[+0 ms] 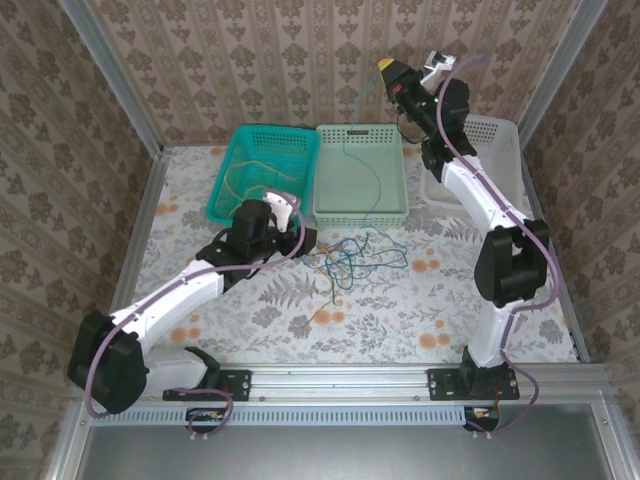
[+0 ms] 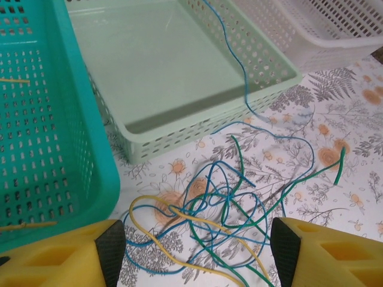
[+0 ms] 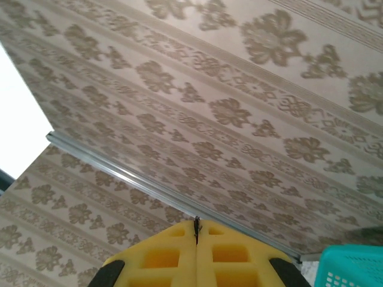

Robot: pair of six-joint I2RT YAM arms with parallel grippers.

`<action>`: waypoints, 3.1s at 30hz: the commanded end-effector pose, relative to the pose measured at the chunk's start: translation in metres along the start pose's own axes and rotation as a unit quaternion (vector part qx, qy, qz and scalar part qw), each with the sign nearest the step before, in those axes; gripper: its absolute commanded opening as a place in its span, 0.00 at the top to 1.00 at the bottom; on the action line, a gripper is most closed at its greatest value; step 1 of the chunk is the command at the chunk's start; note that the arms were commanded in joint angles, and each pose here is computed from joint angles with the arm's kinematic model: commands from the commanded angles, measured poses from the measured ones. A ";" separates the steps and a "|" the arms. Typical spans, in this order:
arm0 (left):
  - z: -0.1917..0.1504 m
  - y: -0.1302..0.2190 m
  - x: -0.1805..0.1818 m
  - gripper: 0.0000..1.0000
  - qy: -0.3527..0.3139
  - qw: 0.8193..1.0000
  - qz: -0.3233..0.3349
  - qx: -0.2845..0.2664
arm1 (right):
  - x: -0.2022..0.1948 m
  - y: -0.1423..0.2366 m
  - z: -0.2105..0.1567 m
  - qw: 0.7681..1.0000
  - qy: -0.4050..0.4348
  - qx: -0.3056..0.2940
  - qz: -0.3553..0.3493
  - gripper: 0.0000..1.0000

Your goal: Untangle the cables

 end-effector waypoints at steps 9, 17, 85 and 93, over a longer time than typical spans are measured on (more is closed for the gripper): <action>-0.002 0.008 0.001 0.32 0.007 1.000 0.013 -0.013 | 0.024 -0.025 0.004 0.997 0.076 0.010 0.020 1.00; -0.008 0.016 0.005 0.31 0.001 1.000 0.028 -0.009 | -0.076 -0.010 -0.046 0.993 0.022 0.073 -0.093 1.00; -0.022 0.004 0.014 0.29 0.039 0.999 0.028 0.017 | -0.075 0.218 -0.215 0.680 0.439 0.461 -0.364 0.19; -0.021 -0.005 0.003 0.29 0.028 0.999 -0.009 0.035 | -0.093 0.251 -0.194 0.687 0.395 0.421 -0.442 0.21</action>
Point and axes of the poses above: each hand's point on the last joint's axis, 136 mm out from that joint toward the fingers, its own y axis back along the fingers, its own x axis along the line the jaws close on, z = x × y, the point moved 9 cm from there along y, back along the fingers, and after that the axes turned 2 degrees about y, right-handed, at the moved point
